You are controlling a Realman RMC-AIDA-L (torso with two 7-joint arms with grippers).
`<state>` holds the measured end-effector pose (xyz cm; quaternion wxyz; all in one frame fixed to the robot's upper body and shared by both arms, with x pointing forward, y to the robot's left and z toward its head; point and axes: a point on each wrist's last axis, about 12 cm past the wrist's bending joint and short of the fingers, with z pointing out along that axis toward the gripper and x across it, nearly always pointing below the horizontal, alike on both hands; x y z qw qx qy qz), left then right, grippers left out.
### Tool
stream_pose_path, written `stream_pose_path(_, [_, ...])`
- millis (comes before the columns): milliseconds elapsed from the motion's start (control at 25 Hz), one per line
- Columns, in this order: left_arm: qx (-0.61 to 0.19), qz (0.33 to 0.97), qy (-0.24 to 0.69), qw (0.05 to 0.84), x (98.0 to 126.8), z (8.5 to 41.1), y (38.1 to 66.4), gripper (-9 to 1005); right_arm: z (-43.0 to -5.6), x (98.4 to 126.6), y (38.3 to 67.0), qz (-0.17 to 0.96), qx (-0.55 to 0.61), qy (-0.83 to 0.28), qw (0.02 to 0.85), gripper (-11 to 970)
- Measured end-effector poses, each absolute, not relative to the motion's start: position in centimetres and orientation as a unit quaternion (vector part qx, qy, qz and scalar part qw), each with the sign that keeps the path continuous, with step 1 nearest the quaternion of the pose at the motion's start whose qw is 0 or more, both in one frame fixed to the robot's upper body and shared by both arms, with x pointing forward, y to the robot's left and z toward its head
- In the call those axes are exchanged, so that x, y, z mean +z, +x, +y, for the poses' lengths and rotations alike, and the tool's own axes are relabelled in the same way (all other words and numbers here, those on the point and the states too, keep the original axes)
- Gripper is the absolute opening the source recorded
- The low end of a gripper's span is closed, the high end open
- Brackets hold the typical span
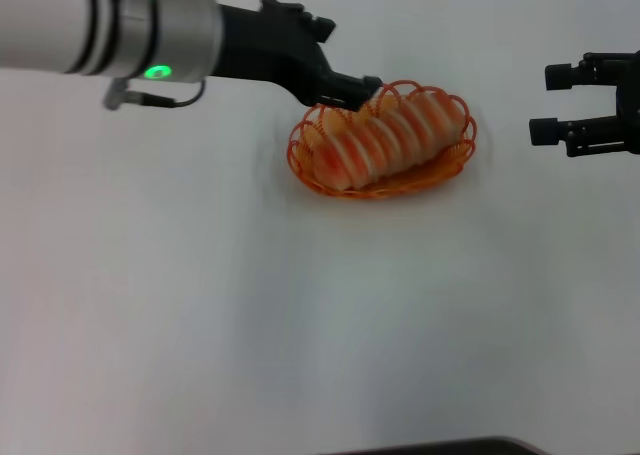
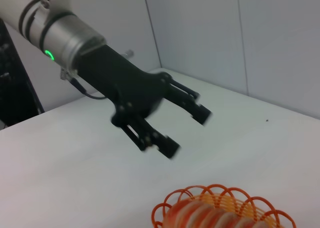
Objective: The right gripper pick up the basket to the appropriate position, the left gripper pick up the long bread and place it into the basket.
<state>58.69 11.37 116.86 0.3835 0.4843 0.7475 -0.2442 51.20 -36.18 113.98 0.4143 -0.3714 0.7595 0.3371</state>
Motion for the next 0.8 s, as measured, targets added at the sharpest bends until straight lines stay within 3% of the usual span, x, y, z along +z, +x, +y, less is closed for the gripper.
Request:
stream_pose_path(80, [-0.259,0.754,0.456,0.396,116.8,14.0,58.1,871,-36.0,114.0,51.3,0.758,0.339,-0.375,0.412,866])
stream_pose_path(280, [-0.308,0.776,0.371,0.406,114.7,22.3,56.0,868,-35.8,114.2,51.2,0.754,0.347,-0.382,0.407,866])
stream_pose_path(400, [-0.358,0.765,0.371,0.386,113.0,25.7,53.7,866,-35.7,114.1,51.0,0.753,0.355,-0.382,0.402,865])
stream_pose_path(560, [-0.422,0.738,0.381,0.364,111.3,28.4,50.9,865,-35.5,113.7,50.4,0.751,0.367,-0.384,0.393,865])
stream_pose_path(800, [-0.429,0.748,0.356,0.361,109.9,29.6,50.0,863,-34.9,113.6,50.6,0.746,0.374,-0.393,0.386,865])
